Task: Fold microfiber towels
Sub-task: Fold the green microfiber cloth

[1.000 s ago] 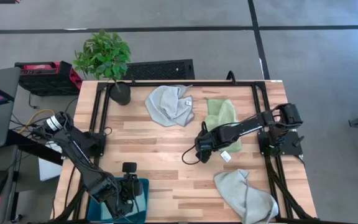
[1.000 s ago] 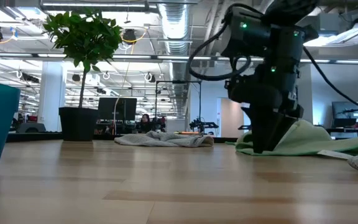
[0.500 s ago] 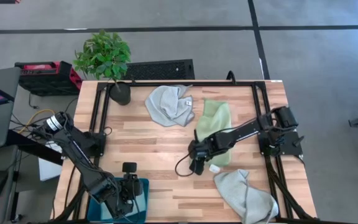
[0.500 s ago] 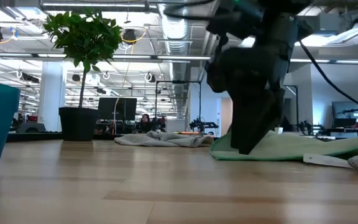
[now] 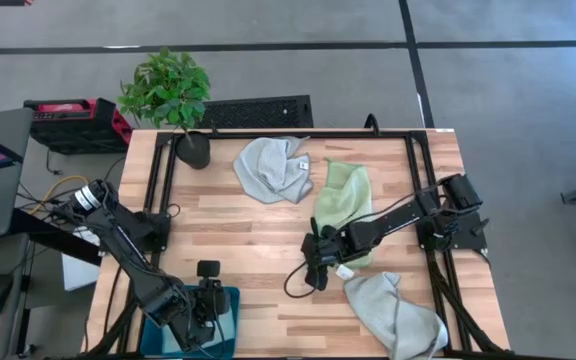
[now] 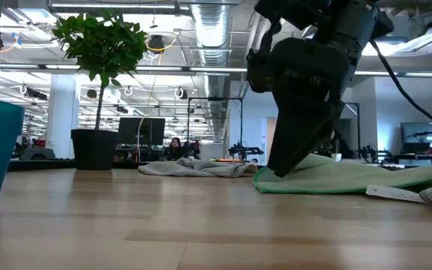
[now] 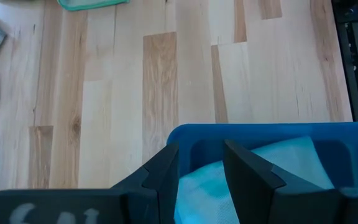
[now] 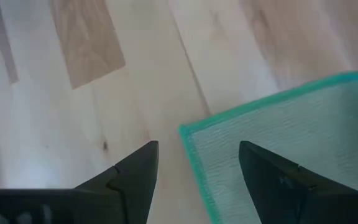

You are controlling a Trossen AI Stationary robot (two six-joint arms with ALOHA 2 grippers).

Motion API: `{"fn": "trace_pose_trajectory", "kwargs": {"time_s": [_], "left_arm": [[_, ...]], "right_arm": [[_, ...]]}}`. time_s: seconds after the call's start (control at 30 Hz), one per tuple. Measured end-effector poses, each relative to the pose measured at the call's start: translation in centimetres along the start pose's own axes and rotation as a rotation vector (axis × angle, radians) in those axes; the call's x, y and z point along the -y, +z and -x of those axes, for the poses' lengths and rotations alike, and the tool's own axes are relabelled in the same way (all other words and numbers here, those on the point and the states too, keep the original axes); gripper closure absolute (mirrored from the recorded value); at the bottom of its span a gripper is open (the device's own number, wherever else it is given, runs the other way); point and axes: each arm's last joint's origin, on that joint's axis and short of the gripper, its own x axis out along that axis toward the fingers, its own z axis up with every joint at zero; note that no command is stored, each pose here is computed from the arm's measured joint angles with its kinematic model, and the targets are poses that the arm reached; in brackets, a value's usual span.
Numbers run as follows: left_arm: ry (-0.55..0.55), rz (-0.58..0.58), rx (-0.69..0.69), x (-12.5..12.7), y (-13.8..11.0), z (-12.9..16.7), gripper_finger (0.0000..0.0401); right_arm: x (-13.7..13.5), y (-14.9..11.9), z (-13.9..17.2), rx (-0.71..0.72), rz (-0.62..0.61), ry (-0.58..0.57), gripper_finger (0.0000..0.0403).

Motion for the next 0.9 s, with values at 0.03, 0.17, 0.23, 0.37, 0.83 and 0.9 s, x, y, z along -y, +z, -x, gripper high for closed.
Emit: {"fn": "trace_pose_trajectory", "kwargs": {"time_s": [0.03,0.17,0.23,0.37,0.83,0.9], "left_arm": [[0.000,0.000,0.000,0.0,0.0,0.0,0.0285],[0.000,0.000,0.000,0.0,0.0,0.0,0.0285],[0.000,0.000,0.000,0.0,0.0,0.0,0.0285],[0.001,0.000,0.001,0.0,0.0,0.0,0.0285],[0.000,-0.004,0.004,0.0,0.1,0.0,0.0285],[0.000,-0.004,0.004,0.0,0.1,0.0,0.0285]], "right_arm": [[-0.1,-0.1,0.0,0.009,0.018,-0.012,0.0154],[-0.9,-0.5,0.2,0.049,0.114,-0.051,0.0154],[-1.4,-0.7,0.2,0.059,0.165,-0.043,0.0154],[-2.2,-1.2,-0.1,0.080,0.269,-0.055,0.0154],[-1.3,-1.4,-3.0,0.042,0.350,-0.199,0.0154],[-1.2,-1.3,-3.0,0.040,0.345,-0.200,0.0154]]}}
